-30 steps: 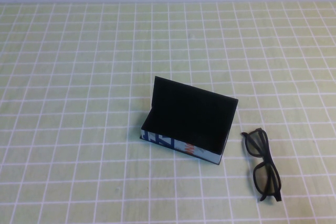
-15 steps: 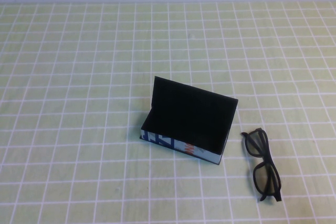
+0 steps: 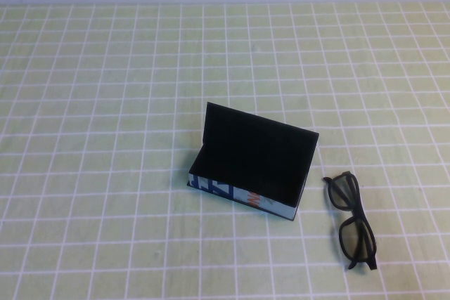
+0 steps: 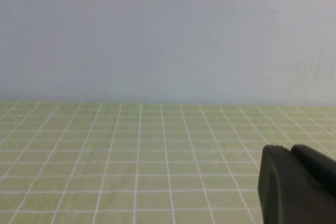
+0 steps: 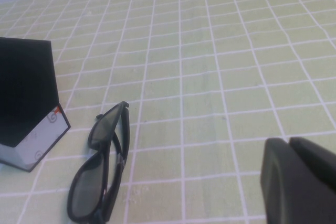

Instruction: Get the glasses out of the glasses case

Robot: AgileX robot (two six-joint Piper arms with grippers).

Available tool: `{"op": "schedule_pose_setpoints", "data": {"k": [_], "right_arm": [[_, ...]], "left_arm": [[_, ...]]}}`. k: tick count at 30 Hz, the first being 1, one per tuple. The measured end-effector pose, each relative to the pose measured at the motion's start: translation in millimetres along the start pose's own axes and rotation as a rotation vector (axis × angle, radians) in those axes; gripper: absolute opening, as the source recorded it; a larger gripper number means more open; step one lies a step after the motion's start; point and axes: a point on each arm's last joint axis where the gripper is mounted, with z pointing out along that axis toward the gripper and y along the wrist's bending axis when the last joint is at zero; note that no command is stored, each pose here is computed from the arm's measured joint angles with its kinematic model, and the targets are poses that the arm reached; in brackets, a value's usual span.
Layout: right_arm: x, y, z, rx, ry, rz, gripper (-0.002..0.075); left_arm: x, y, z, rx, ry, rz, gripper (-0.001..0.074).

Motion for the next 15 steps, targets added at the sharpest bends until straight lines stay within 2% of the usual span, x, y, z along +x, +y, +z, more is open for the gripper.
{"op": "schedule_pose_setpoints", "data": {"k": [5,12,15], "right_arm": [[0,0,0,0.000,0.000,0.000,-0.0018],[0,0,0,0.000,0.002,0.000,-0.0018],[0,0,0,0.000,0.002,0.000,-0.0018]], "left_arm": [[6,-1,0,0.008,0.066,0.053,-0.0004],[30,-1,-5,0.030,0.328,0.075,-0.0004],[34,-2,-6,0.033,0.371,0.072,-0.0004]]}}
